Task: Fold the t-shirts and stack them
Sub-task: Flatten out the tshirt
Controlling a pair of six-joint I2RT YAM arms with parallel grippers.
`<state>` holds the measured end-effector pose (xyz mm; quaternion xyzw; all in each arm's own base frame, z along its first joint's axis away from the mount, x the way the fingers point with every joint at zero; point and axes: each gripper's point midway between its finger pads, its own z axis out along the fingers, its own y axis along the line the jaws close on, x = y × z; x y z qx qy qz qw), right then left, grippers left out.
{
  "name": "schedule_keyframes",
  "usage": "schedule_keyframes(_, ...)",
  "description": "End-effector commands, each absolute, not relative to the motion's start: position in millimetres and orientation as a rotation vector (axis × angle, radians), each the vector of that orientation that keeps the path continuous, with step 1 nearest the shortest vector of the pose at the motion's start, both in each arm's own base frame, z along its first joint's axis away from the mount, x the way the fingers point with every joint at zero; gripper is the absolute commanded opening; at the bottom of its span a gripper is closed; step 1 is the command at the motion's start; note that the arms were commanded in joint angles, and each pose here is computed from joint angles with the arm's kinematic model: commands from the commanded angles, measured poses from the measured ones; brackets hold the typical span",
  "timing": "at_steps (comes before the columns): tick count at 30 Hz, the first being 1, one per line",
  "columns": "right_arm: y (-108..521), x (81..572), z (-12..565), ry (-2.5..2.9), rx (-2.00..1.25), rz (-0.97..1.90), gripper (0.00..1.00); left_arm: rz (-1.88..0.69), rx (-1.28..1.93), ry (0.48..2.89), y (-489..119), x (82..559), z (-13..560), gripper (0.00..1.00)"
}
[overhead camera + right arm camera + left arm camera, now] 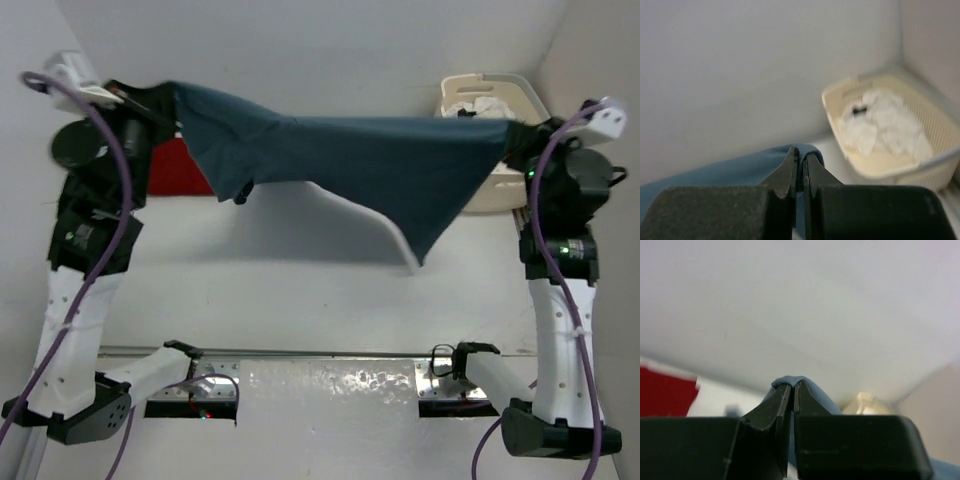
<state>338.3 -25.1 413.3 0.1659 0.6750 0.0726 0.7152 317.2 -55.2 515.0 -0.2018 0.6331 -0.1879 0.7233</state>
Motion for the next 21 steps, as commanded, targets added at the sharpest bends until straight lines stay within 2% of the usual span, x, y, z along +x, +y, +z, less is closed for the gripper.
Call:
schedule_keyframes(1, -44.3, 312.6, 504.4, 1.291, 0.330, 0.020, 0.00, -0.369, -0.434, 1.123, -21.0, 261.8, 609.8, 0.00)
schedule_keyframes(8, -44.0, 243.9, 607.7, 1.079, 0.258, -0.051, 0.00, -0.381, -0.346, 0.856, 6.9, 158.3, 700.7, 0.00)
schedule_keyframes(16, -46.6, 158.2, 658.8, 0.911, 0.237, -0.139, 0.00, -0.472, -0.194, 0.642, 13.6, 45.5, 755.5, 0.00)
schedule_keyframes(21, -50.8, 149.1, 657.5, 0.904, 0.252, -0.166, 0.00, -0.450, -0.211, 0.617, 19.8, 42.5, 759.1, 0.00)
